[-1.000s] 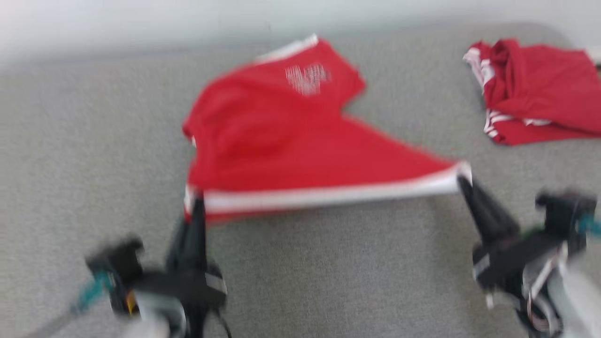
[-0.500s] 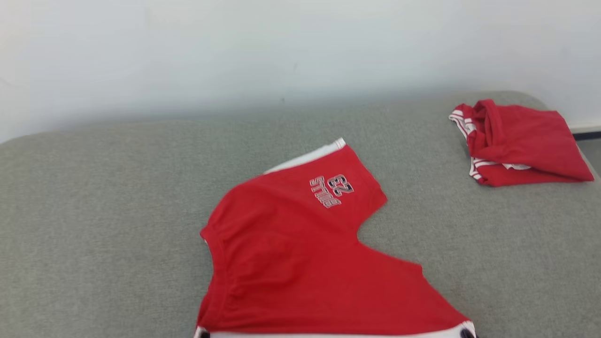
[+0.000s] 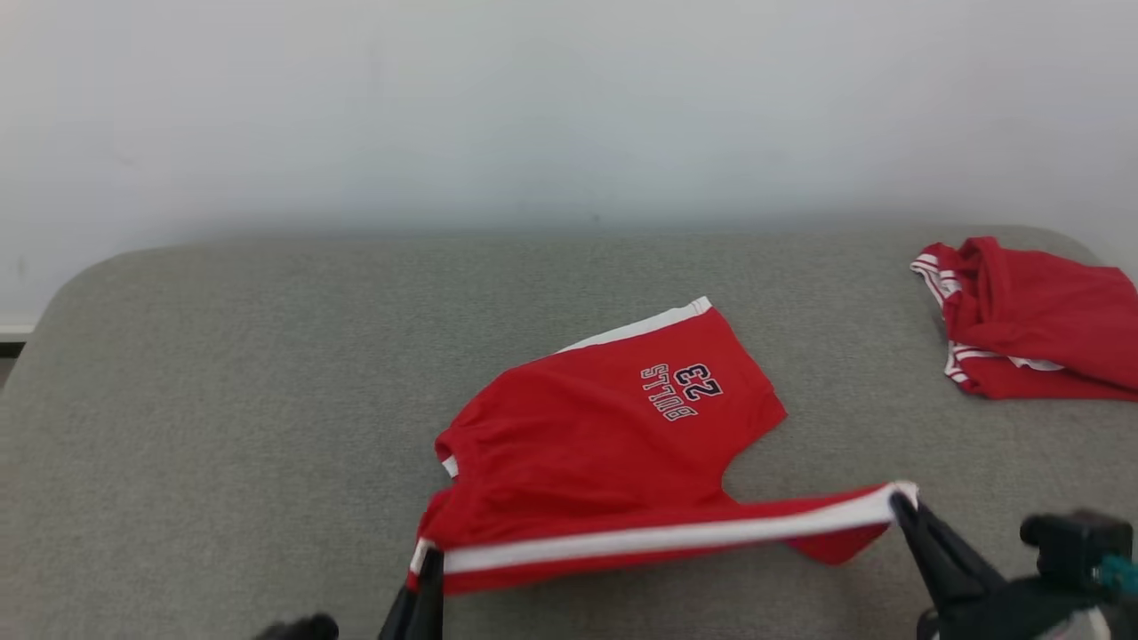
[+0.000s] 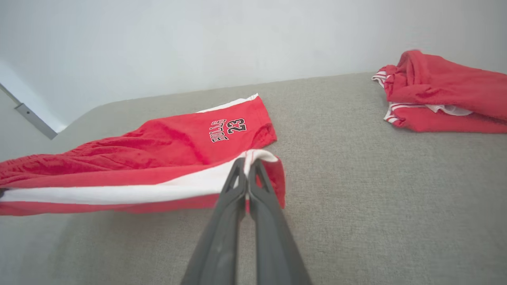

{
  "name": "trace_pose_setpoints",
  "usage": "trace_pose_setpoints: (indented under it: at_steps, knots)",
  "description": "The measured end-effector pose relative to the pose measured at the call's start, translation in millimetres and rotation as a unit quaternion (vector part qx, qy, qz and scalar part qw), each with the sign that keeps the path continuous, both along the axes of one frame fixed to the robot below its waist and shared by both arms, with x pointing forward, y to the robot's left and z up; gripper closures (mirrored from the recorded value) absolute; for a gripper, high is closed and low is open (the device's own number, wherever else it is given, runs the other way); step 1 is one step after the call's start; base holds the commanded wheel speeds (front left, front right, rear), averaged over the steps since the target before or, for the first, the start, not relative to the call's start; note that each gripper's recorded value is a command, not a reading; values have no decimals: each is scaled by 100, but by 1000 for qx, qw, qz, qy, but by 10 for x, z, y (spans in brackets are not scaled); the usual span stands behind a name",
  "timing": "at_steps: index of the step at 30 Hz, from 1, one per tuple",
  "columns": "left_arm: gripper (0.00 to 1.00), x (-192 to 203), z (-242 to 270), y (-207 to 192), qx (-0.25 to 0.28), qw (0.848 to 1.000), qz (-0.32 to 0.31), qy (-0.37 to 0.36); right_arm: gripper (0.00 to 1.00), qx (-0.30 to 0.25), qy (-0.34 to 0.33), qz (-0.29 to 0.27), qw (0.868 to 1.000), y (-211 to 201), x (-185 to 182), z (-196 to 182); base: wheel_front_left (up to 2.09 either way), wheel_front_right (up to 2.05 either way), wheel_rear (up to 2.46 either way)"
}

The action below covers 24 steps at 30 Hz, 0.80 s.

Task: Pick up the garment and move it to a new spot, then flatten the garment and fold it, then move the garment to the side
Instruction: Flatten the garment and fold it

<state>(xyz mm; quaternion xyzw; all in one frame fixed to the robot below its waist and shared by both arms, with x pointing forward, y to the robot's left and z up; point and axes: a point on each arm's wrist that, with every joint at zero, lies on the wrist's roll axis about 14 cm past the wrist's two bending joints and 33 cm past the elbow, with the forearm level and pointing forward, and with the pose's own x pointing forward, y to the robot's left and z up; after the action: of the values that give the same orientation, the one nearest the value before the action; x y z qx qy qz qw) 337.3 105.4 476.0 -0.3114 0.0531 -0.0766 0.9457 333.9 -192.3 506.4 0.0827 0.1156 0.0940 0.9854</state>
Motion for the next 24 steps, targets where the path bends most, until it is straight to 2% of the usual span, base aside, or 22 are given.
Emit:
trace_pose_setpoints:
  at_steps: [3,4,5,9,15,18,24]
  knots:
    - [100,167,131,47,-12,1000,14,-18,100,-17,-13,15,1000,28,278,89,0,0,0]
    - [100,266,152,40,-10,1000,13,-17,100,-26,-19,21,999,42,491,154,0,0,0]
    - [100,266,152,40,-10,1000,13,-17,100,-26,-19,21,999,42,491,154,0,0,0]
    - [100,536,220,28,-1,1000,5,-20,100,-40,-17,40,998,146,908,212,0,0,0]
    - [100,900,166,63,-9,1000,11,7,100,-67,1,60,996,276,1443,114,0,0,0]
    - [100,1051,81,41,8,999,0,36,100,-80,10,62,995,291,1677,53,0,0,0]
    - [100,1262,79,90,12,999,4,29,100,-79,7,73,994,454,2035,-43,0,0,0]
